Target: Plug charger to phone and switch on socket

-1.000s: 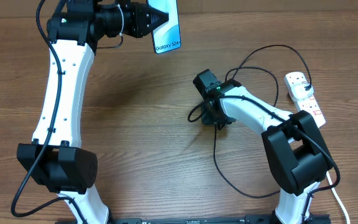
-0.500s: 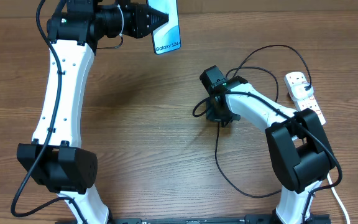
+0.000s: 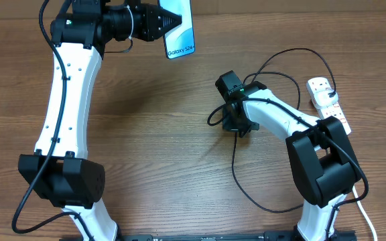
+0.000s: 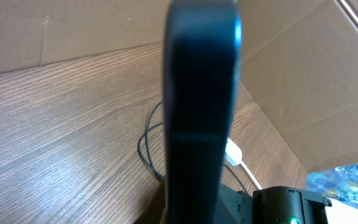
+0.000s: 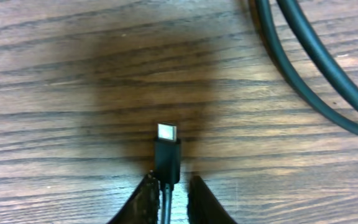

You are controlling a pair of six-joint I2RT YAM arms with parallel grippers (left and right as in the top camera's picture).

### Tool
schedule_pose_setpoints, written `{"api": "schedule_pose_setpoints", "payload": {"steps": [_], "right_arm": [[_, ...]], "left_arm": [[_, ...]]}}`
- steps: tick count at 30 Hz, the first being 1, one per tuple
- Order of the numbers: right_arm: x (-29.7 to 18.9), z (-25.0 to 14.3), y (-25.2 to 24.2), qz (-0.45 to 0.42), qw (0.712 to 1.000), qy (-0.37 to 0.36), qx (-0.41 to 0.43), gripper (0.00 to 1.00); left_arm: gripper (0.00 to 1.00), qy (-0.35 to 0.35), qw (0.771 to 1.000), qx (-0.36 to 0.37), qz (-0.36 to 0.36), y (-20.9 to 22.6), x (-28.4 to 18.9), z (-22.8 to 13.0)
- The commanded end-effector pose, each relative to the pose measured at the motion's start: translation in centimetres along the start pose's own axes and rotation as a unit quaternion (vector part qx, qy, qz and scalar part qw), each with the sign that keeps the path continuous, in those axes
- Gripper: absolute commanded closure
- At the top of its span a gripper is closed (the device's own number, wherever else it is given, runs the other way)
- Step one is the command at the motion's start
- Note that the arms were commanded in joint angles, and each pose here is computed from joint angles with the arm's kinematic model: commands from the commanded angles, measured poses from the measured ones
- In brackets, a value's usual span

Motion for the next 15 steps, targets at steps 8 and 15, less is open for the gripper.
{"api": "schedule_pose_setpoints", "payload": {"steps": [8,15], "right_arm": [[2.63,-0.59,-0.27,-0.012,0.999,0.032,0.001,0.86],[2.67,-0.33,-0.48,-0.012,1.000,0.028,0.005,0.91]], "left_arm": [[0.96,-0.003,1.000,0.005,-0.020,-0.84,-0.22,0.32],[0.96,-0.003,1.000,0.005,-0.020,-0.84,-0.22,0.32]]}}
Point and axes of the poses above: each gripper's point midway between its finger pads, its own x axis out along the fingers, its own y axis along the line the jaws close on, z = x × y, the point moved 6 cm from there along -x, back along the fingers, and after that the axes turned 5 degrees about -x, right-handed, at the moved point
